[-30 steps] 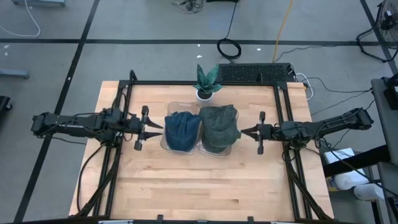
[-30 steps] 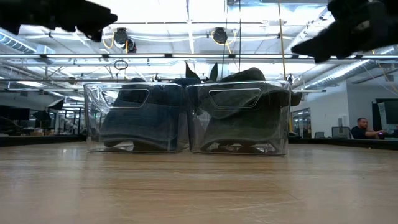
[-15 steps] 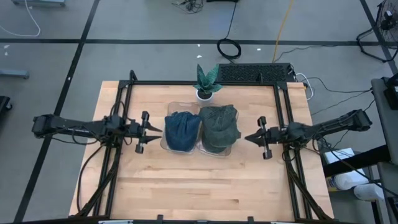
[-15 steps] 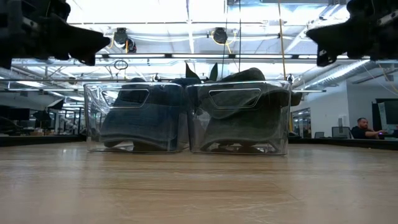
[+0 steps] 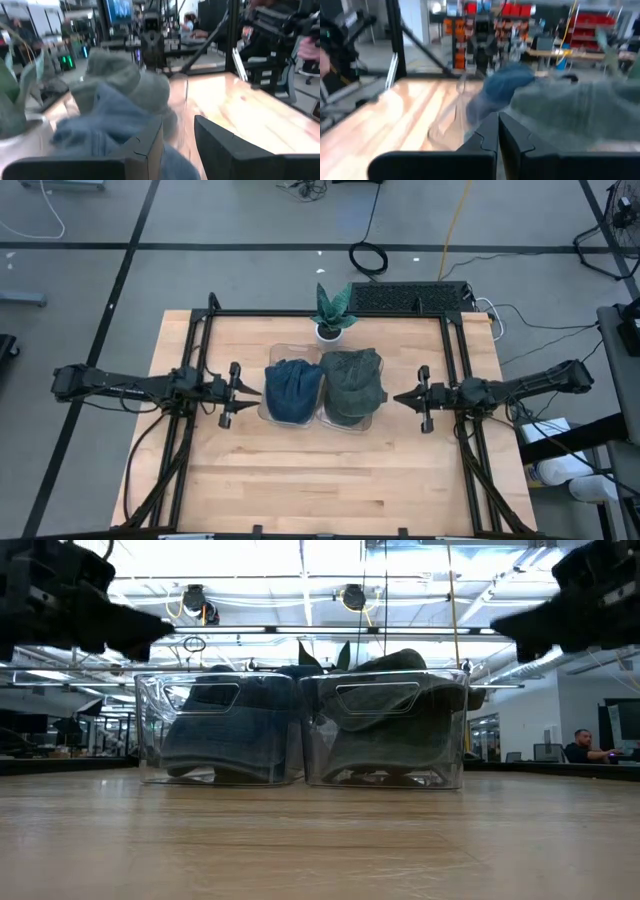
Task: Pick & Place hat
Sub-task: Return to Home Position
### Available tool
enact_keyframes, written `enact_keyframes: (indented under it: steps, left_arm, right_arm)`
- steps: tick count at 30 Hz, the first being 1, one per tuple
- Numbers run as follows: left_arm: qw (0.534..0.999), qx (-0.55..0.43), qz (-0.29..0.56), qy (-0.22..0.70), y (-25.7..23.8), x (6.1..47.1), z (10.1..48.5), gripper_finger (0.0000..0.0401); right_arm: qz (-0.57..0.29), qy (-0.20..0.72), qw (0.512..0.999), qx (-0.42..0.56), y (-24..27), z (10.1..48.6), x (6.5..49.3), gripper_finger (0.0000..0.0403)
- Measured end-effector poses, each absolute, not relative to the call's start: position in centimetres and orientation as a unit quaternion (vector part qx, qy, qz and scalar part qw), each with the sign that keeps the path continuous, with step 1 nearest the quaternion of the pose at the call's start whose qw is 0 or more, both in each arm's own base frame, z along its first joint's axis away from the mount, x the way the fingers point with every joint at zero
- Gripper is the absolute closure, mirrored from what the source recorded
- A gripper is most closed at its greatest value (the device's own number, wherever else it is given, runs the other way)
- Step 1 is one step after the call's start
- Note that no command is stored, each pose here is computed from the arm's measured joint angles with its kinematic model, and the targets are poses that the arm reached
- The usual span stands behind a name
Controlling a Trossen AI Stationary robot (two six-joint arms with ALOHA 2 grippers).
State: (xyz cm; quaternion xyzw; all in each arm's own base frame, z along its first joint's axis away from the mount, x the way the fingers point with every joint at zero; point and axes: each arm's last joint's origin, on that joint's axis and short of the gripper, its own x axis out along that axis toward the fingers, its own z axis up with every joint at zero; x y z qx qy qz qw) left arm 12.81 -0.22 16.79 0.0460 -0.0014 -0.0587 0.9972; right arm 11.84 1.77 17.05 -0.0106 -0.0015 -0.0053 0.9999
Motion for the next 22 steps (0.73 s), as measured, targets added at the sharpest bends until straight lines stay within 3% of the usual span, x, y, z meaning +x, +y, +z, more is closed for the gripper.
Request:
enact_keyframes:
  steps: [13, 22]
  left_arm:
    - [0.997, 0.007, -0.058, 0.059, -0.1, 11.6, 15.8, 0.0283]
    - [0.999, 0.022, -0.034, 0.008, 0.0, 10.1, 16.6, 0.0283]
  right_arm:
    - [-0.004, 0.02, 1.0, -0.007, 1.4, 16.5, 10.2, 0.0403]
    - [-0.057, -0.001, 0.998, -0.032, 1.0, 16.9, 9.5, 0.0403]
